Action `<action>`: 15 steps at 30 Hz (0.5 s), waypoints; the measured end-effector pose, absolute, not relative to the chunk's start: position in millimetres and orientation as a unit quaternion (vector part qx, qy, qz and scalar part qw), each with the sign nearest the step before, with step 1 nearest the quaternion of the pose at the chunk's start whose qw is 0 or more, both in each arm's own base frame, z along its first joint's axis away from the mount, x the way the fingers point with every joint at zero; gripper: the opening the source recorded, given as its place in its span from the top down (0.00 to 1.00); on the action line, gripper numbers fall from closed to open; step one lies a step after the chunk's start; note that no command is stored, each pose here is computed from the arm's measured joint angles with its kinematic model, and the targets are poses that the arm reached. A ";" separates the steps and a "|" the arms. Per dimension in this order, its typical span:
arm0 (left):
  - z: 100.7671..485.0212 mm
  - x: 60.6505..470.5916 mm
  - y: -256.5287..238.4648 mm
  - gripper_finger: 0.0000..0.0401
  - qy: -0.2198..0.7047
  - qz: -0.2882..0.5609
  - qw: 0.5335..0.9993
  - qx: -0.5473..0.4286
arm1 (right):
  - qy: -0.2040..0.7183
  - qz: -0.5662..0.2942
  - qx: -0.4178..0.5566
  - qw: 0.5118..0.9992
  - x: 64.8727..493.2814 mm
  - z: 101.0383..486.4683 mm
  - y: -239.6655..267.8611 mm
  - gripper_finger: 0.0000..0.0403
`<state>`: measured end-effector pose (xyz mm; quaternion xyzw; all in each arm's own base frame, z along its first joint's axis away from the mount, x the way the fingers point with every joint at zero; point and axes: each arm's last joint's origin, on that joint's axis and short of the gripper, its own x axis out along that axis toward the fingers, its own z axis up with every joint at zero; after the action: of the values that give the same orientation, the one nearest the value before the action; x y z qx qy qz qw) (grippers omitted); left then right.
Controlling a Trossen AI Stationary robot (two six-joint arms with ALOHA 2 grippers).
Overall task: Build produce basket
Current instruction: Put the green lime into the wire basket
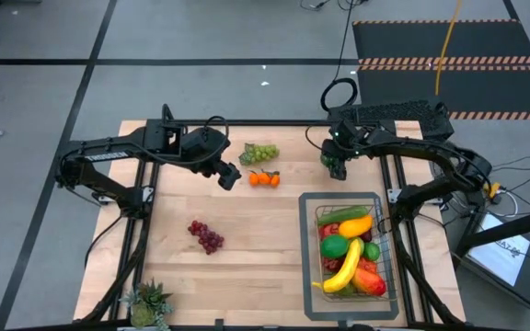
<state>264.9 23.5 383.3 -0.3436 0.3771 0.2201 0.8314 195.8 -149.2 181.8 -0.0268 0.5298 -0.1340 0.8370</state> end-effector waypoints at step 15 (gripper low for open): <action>383.4 264.4 28.1 0.31 0.388 0.214 0.863 -0.242 | 0.251 -0.208 0.224 0.919 191.1 267.5 -84.9 0.22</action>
<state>264.4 28.1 383.4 -0.2417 0.3884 0.2137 0.8632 191.1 -84.9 267.5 0.2240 0.2510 -0.2077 0.9185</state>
